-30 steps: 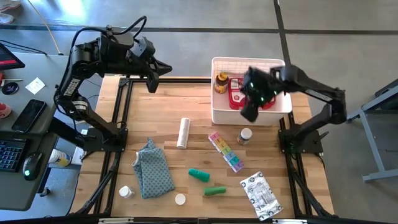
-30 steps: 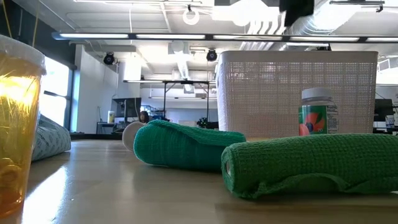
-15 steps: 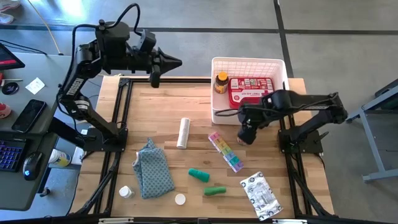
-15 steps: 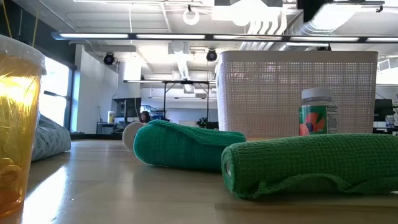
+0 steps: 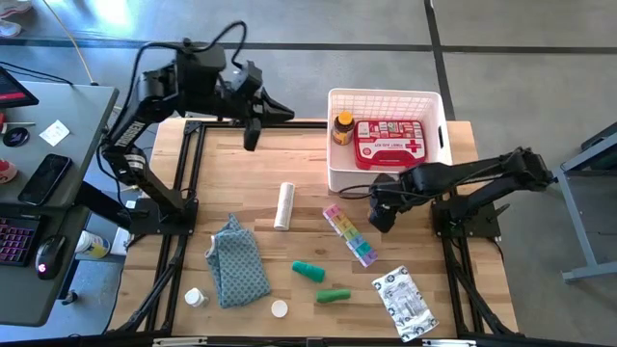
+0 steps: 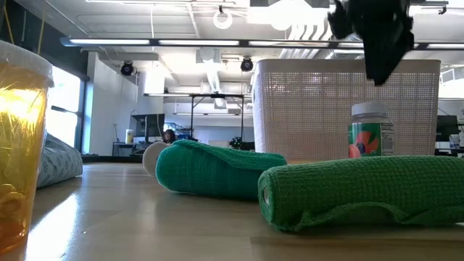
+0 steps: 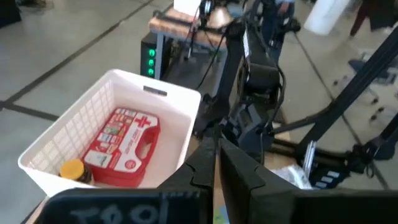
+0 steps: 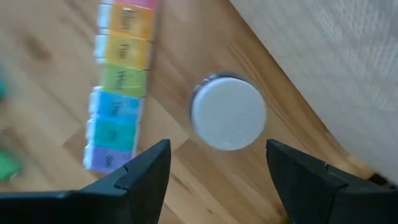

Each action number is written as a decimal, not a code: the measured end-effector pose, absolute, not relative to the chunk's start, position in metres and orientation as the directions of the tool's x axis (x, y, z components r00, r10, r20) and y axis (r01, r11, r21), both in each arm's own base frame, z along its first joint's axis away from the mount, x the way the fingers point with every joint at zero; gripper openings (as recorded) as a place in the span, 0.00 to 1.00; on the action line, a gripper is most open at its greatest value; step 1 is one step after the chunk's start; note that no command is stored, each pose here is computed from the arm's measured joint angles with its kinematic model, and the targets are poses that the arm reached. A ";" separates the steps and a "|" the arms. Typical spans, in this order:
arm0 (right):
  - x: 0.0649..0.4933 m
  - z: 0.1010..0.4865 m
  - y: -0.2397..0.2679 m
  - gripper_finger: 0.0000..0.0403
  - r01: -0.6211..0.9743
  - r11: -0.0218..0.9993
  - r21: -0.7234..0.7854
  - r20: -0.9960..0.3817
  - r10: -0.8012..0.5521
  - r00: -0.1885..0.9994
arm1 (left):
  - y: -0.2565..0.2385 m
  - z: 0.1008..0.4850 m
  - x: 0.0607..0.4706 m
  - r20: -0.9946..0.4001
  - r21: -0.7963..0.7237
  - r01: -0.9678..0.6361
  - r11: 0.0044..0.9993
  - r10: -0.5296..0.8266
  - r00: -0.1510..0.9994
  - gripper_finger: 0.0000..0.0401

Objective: Pick & place medical supplies in basket/bin
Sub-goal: Put the white and green pill bottle into the white bin

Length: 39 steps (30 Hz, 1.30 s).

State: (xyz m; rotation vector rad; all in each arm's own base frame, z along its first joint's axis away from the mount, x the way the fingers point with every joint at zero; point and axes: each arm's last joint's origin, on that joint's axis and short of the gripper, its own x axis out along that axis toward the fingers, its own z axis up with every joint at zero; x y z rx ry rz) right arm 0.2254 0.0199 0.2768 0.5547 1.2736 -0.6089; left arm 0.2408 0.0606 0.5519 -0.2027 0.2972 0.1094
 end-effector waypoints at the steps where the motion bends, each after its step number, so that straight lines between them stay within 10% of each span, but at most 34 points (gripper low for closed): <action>1: 0.225 0.272 0.020 0.63 0.708 0.705 0.044 -0.979 -0.111 0.171 | 0.061 0.551 0.243 -0.306 -0.177 -0.137 0.975 0.077 0.949 0.14; 39: 0.223 0.214 0.016 0.75 0.711 0.703 0.022 -0.962 -0.179 0.208 | 0.053 0.517 0.289 -0.467 -0.332 -0.073 0.940 -0.097 0.879 0.14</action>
